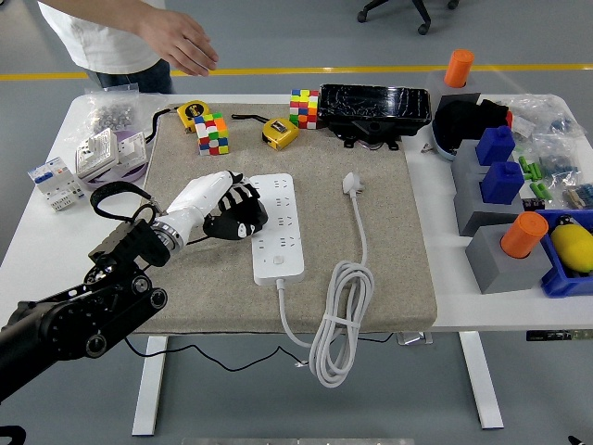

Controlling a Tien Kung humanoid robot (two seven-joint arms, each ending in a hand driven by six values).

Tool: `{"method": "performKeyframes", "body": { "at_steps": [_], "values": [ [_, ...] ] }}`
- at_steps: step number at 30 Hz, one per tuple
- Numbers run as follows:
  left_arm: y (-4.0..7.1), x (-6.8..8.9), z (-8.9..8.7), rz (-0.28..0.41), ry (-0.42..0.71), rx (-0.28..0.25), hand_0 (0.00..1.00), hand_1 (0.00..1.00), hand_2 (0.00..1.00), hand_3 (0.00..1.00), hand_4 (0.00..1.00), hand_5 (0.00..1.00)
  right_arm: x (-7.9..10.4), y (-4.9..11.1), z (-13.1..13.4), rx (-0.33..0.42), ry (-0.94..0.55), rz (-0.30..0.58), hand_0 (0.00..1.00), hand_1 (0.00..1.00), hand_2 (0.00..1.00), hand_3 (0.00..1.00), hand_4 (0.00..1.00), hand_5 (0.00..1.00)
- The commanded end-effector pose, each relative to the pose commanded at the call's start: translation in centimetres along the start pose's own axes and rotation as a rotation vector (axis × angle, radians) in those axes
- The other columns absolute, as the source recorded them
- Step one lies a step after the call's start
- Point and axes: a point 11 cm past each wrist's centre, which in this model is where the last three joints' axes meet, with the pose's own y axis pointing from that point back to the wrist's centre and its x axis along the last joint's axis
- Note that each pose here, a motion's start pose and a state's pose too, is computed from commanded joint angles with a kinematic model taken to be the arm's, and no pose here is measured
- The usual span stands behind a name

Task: Put the plug near the board,insert it into the board,press the button,pull the plug out

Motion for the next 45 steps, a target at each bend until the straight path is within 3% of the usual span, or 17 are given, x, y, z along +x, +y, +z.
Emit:
{"method": "performKeyframes", "body": {
  "at_steps": [33, 34, 39, 40, 45],
  "values": [
    [0.0, 0.7, -1.1, -0.040, -0.054, 0.015, 0.354, 0.421, 0.479, 0.552, 0.679, 0.002, -0.1, 0.0, -0.1, 0.003, 0.000, -0.001, 0.755, 0.727, 0.737, 0.756, 0.998, 0.677],
    [0.0, 0.7, -1.1, -0.043, -0.052, 0.017, 0.444, 0.481, 0.535, 0.567, 0.739, 0.002, -0.1, 0.0, -0.1, 0.003, 0.000, -0.001, 0.755, 0.727, 0.737, 0.754, 0.998, 0.677],
    [0.0, 0.4, -1.3, -0.068, -0.032, 0.033, 0.444, 0.481, 0.535, 0.567, 0.739, 0.002, 0.0, 0.0, 0.0, 0.001, 0.001, -0.001, 0.755, 0.727, 0.737, 0.754, 0.998, 0.677],
    [0.0, 0.4, -1.3, -0.071, -0.030, 0.035, 0.648, 0.683, 0.660, 0.622, 0.986, 0.058, 0.0, 0.0, 0.0, 0.001, 0.001, 0.000, 0.755, 0.727, 0.737, 0.752, 0.998, 0.677],
    [0.0, 0.5, -1.3, -0.070, -0.025, 0.034, 0.648, 0.683, 0.660, 0.622, 0.986, 0.058, -0.1, 0.0, -0.1, 0.003, 0.001, -0.001, 0.755, 0.727, 0.737, 0.752, 0.998, 0.677]
  ]
}}
